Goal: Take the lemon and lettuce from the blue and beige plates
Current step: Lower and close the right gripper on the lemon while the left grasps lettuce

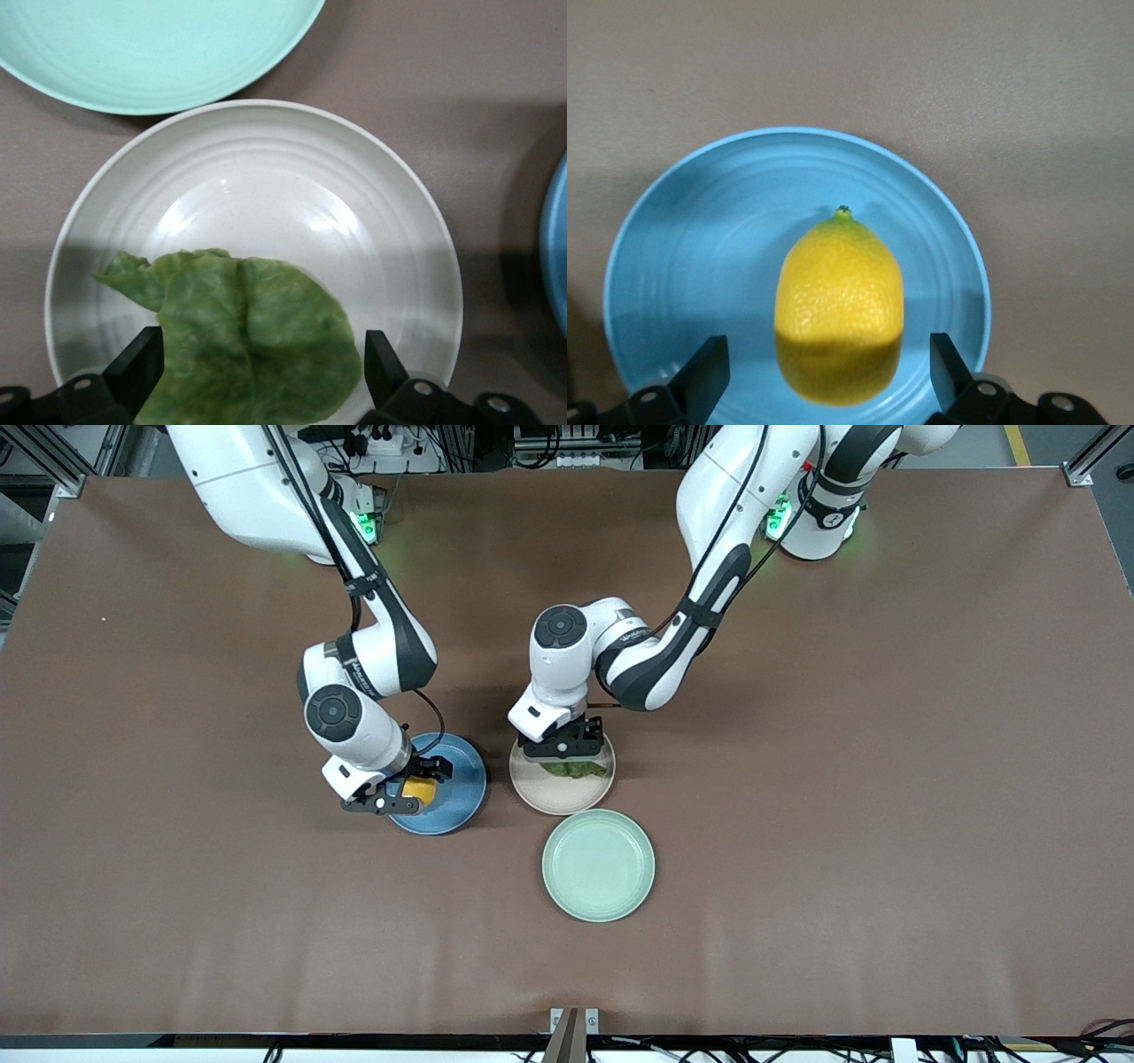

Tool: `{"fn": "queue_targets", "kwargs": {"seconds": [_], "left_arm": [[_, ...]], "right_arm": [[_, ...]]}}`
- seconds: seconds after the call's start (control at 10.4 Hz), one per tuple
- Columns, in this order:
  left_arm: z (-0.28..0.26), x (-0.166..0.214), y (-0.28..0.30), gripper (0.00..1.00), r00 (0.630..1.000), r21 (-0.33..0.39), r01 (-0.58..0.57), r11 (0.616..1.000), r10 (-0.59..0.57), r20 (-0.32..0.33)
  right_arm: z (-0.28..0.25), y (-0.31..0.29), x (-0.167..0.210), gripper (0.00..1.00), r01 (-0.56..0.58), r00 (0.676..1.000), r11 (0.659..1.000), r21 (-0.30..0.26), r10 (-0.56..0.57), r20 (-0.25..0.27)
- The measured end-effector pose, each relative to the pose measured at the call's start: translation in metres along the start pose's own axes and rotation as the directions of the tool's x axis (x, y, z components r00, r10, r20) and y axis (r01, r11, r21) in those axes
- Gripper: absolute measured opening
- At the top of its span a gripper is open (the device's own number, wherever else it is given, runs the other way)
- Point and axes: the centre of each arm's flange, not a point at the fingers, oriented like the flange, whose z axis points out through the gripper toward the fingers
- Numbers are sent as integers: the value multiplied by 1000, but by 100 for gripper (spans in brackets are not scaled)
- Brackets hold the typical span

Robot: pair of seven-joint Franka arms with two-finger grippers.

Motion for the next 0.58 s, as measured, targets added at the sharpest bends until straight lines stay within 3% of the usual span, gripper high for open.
{"fn": "queue_targets", "kwargs": {"seconds": [0.58], "left_arm": [[14, -1, 0, 100, 999, -2, 8, 1000, -8, -38]], "right_arm": [[36, -3, -2, 100, 7, 1000, 1000, -8, -7, -11]]}}
